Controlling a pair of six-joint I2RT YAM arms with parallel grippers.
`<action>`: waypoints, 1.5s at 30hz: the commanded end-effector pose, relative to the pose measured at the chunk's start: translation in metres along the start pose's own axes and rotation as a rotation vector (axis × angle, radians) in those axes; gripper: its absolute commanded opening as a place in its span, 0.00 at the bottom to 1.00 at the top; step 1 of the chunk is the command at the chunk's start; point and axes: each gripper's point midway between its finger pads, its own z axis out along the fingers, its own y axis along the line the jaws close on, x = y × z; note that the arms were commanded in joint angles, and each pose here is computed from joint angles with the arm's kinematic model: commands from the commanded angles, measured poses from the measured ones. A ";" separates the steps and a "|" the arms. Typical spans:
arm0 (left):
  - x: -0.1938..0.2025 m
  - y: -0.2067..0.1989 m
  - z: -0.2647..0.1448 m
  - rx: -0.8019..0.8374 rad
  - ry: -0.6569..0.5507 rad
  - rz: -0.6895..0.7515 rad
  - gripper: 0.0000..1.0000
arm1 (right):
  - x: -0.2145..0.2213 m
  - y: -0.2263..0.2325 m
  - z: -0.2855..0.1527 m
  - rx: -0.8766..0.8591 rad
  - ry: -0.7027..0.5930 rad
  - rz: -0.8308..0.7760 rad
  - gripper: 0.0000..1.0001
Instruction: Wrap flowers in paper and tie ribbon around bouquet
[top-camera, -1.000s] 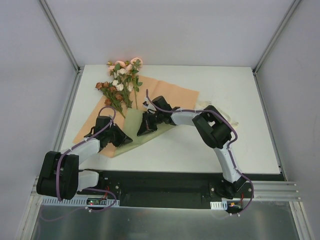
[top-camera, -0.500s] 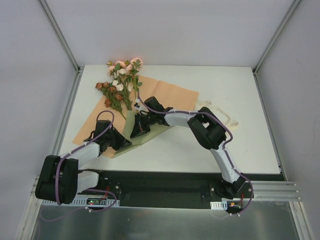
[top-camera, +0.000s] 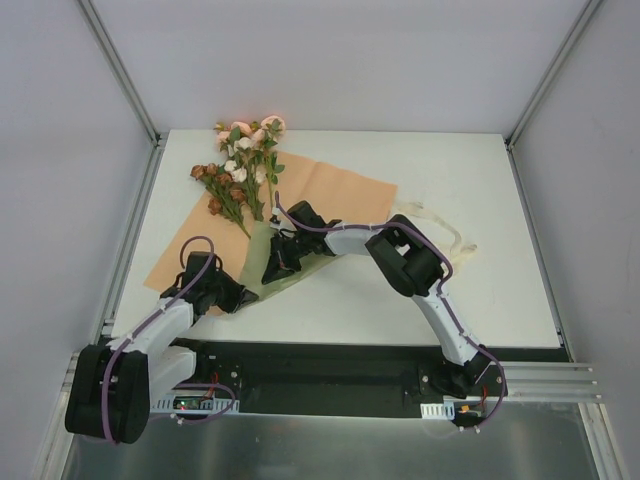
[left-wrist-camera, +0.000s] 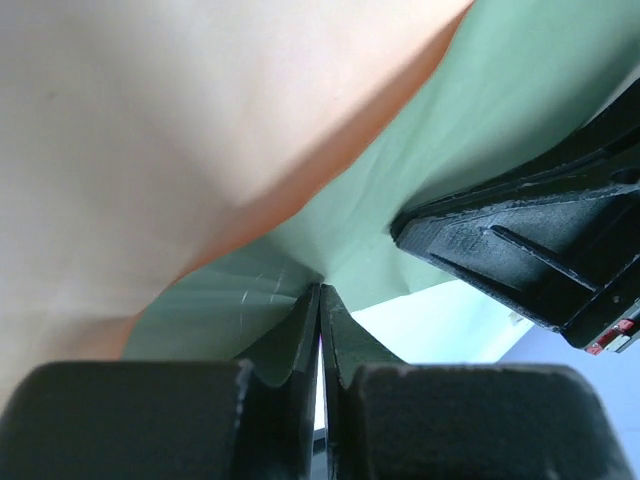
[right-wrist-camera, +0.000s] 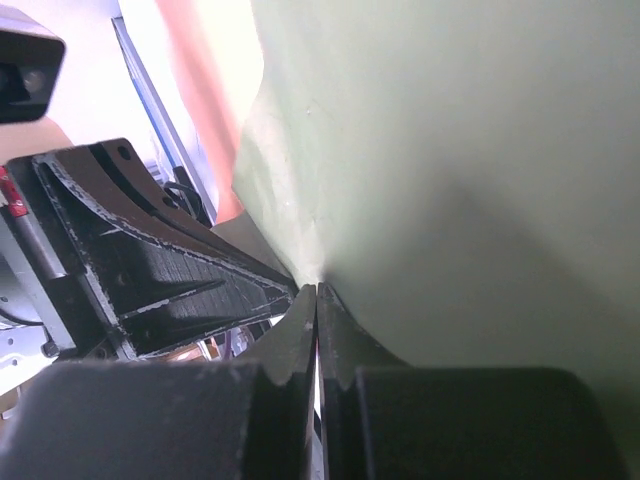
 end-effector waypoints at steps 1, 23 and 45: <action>0.024 0.068 -0.003 -0.237 0.021 -0.198 0.00 | -0.002 -0.014 0.004 0.041 -0.006 0.016 0.00; 0.014 0.070 -0.038 -0.117 -0.190 -0.518 0.58 | -0.002 -0.007 0.000 0.044 0.021 -0.033 0.00; -0.015 0.095 -0.035 -0.223 -0.371 -0.476 0.41 | -0.004 -0.006 0.003 0.029 0.020 -0.029 0.00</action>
